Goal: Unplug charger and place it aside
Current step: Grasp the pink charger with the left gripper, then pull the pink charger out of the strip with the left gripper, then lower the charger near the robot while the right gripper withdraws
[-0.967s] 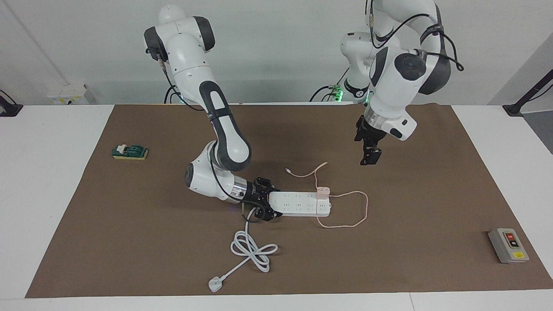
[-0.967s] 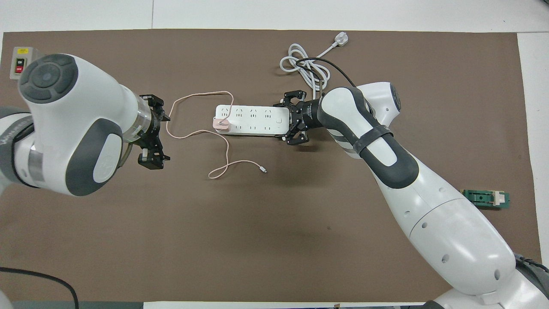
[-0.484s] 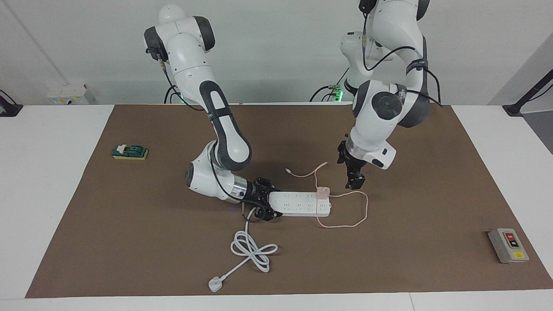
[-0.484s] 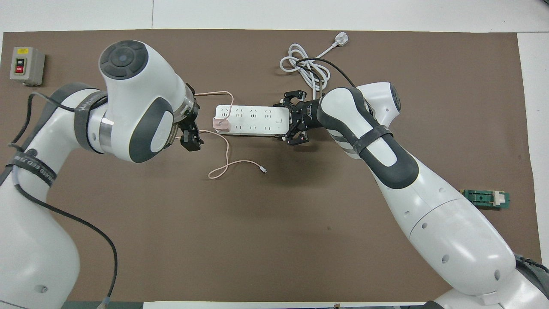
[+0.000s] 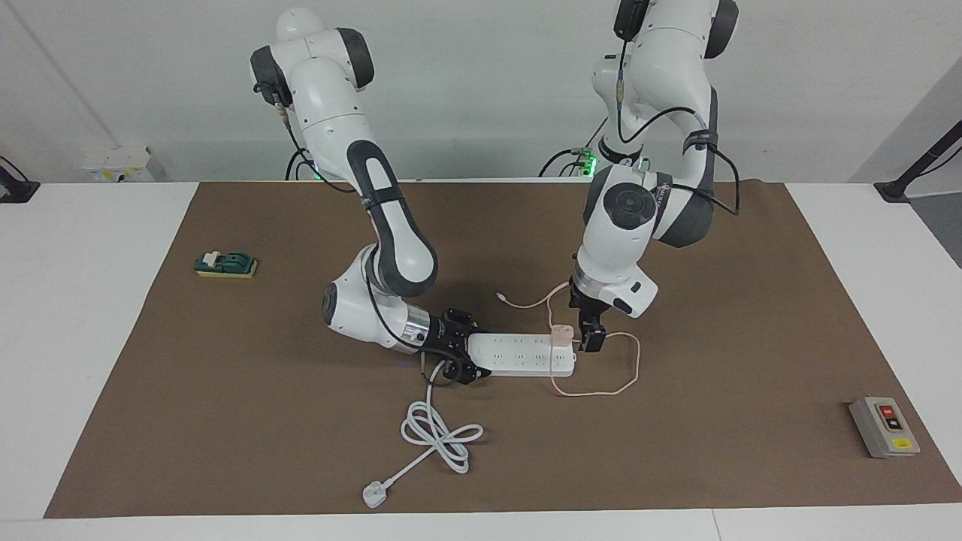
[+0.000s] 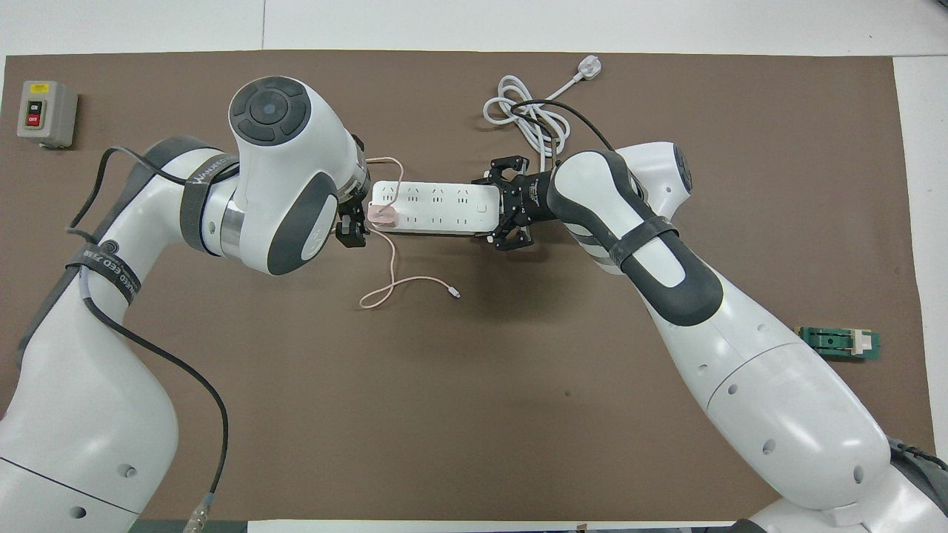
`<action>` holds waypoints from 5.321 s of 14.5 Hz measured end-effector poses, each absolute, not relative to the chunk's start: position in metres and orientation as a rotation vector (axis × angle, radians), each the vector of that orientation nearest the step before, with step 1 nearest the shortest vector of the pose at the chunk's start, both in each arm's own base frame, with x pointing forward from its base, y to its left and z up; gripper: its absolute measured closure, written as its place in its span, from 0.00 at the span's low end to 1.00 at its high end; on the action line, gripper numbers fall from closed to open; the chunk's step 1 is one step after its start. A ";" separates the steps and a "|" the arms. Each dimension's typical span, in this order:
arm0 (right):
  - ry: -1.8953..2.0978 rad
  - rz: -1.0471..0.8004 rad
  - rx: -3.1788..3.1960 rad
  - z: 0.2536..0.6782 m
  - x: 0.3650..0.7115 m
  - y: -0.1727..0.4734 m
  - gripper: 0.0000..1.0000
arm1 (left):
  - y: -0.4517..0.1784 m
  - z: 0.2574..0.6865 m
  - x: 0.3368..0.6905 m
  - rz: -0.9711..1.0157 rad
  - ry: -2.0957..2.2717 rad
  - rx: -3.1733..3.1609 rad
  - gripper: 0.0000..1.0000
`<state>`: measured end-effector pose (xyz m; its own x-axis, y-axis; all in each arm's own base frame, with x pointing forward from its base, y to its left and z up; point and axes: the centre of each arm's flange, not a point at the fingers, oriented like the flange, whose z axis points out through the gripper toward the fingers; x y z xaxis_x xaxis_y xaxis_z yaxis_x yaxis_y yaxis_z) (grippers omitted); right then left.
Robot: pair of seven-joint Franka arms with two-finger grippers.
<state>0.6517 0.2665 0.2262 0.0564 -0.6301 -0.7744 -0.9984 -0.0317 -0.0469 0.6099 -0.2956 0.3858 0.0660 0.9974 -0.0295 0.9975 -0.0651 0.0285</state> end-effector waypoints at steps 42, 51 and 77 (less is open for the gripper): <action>1.634 0.770 -1.730 0.226 0.652 0.266 0.06 | -0.316 0.355 0.599 0.019 1.929 2.457 0.68; 1.634 0.770 -1.730 0.226 0.652 0.266 0.06 | -0.294 0.480 0.571 -0.007 1.618 2.678 0.68; 1.508 0.511 -1.930 0.441 0.661 0.173 0.00 | -0.067 0.360 0.442 -0.105 -0.358 3.117 0.68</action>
